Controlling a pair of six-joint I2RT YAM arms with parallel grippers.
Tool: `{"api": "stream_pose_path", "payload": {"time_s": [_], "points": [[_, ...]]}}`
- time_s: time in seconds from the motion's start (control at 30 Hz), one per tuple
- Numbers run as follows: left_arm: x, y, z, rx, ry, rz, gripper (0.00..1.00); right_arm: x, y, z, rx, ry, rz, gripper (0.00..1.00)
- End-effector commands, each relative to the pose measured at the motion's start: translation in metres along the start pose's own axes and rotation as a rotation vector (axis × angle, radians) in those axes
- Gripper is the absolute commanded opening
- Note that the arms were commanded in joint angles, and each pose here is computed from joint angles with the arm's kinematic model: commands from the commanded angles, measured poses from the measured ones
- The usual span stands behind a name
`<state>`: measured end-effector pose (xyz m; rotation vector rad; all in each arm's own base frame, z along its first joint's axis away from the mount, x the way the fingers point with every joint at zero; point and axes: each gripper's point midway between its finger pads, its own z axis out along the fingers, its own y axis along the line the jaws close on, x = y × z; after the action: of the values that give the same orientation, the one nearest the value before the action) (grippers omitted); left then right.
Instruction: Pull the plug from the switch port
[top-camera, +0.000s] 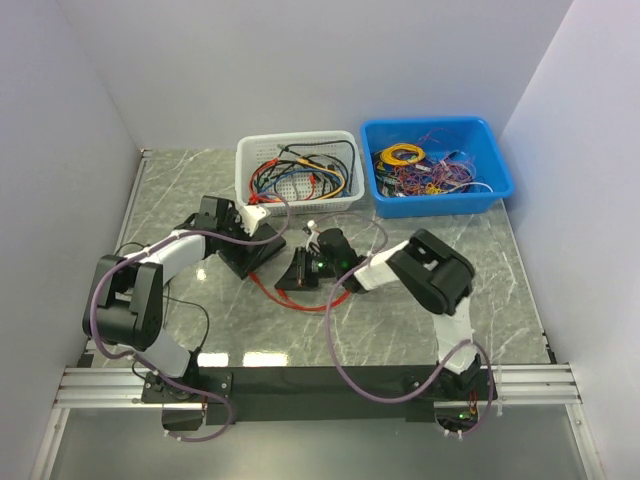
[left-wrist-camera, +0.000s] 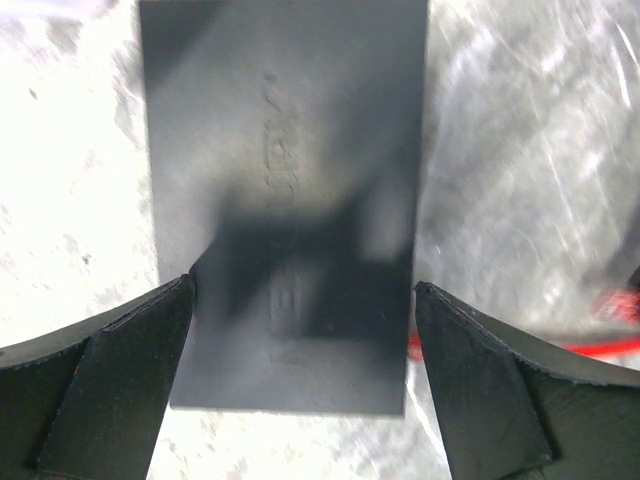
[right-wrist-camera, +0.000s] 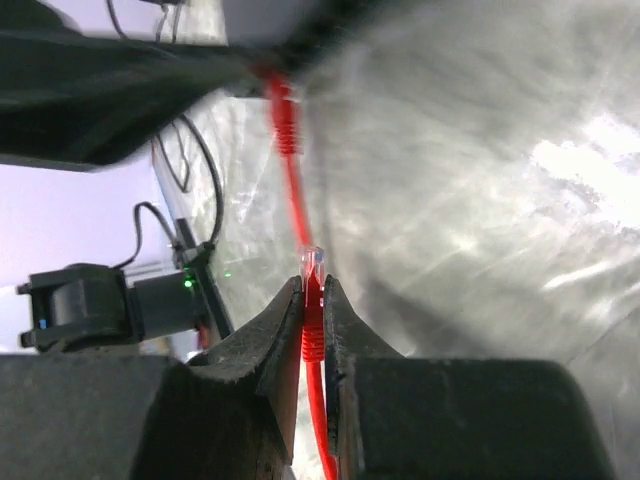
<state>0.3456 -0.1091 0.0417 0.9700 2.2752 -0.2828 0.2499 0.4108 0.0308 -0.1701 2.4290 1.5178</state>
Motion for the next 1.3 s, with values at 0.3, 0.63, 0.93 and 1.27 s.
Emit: {"api": "stream_pose_path", "payload": {"time_s": [0.3,0.63,0.93,1.27], "points": [[0.036,-0.035,-0.027,0.119,0.15,-0.081,0.99,-0.121,0.163,-0.11,-0.038,-0.379,-0.448,0.0],[0.011,-0.027,-0.041,0.081,0.101,-0.101,0.99,-0.166,0.329,-0.213,-0.344,-0.539,-0.651,0.0],[-0.004,-0.018,-0.049,0.041,0.066,-0.12,0.99,-0.264,0.372,-0.215,-0.419,-0.657,-0.73,0.0],[0.007,-0.002,-0.065,-0.005,0.048,-0.16,0.99,-0.353,0.292,-0.109,-0.38,-0.751,-0.569,0.0]]}}
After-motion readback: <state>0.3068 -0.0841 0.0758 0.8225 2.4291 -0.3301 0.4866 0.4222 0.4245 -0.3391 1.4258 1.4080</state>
